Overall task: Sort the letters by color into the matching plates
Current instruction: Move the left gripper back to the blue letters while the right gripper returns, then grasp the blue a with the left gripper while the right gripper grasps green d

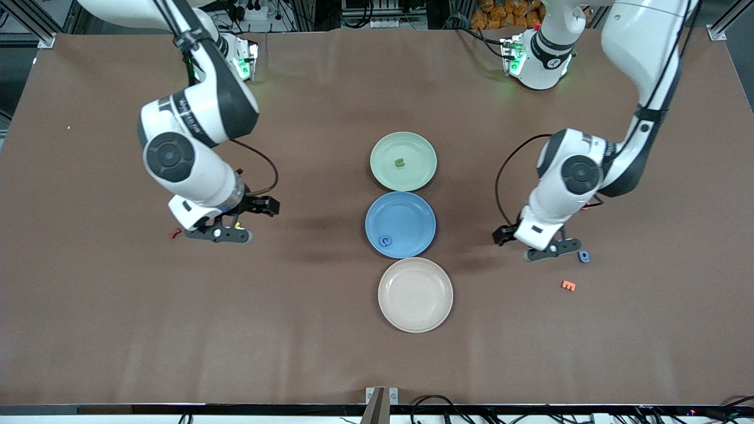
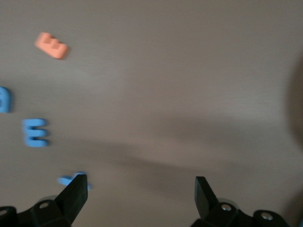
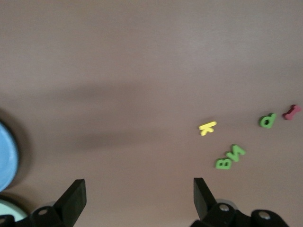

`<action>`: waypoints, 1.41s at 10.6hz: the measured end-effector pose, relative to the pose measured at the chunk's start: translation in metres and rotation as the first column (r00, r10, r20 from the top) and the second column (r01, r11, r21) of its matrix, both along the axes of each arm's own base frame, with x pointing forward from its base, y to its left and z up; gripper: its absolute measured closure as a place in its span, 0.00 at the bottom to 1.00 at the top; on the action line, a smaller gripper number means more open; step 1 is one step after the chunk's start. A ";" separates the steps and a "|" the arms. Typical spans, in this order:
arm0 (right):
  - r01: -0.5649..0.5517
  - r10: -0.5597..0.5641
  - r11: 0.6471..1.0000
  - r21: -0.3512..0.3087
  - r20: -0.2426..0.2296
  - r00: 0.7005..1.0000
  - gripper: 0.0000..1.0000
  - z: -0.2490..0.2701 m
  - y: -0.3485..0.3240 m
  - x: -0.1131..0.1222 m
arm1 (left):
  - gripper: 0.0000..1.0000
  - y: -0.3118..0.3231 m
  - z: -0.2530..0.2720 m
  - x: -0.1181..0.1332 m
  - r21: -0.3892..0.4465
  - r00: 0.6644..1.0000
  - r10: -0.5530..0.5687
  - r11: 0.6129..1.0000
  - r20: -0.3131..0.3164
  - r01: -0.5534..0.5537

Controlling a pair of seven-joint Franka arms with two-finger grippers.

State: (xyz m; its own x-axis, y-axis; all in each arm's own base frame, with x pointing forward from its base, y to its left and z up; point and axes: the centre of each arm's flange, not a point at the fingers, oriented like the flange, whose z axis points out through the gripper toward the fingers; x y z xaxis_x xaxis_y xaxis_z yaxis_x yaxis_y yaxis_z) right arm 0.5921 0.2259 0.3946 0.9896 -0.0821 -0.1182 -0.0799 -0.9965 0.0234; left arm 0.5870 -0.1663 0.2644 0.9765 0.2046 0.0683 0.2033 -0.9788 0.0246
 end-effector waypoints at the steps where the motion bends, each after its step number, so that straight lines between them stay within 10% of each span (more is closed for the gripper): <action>1: -0.026 0.026 1.000 0.002 -0.005 1.000 0.00 -0.008 -0.022 0.002 | 0.00 0.028 -0.003 -0.004 0.013 0.999 -0.033 0.999 -0.012 0.033; 9: -0.006 0.008 0.998 -0.059 0.047 0.999 0.01 -0.079 -0.186 -0.015 | 0.00 0.177 -0.040 -0.010 0.024 0.989 -0.122 0.992 -0.083 0.125; 15: 0.094 -0.083 0.994 -0.054 0.167 0.982 0.07 -0.120 -0.247 -0.034 | 0.00 0.211 -0.067 0.037 0.003 0.996 -0.073 0.997 -0.051 0.073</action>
State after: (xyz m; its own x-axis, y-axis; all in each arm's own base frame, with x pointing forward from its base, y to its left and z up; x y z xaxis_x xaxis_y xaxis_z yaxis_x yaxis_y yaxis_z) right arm 0.5579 -0.0206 0.2743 0.9836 -0.1722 0.0532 -0.1754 -0.9825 0.0633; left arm 0.6238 0.0447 0.1975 0.9910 0.1324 0.0188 0.1322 -0.9912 0.0114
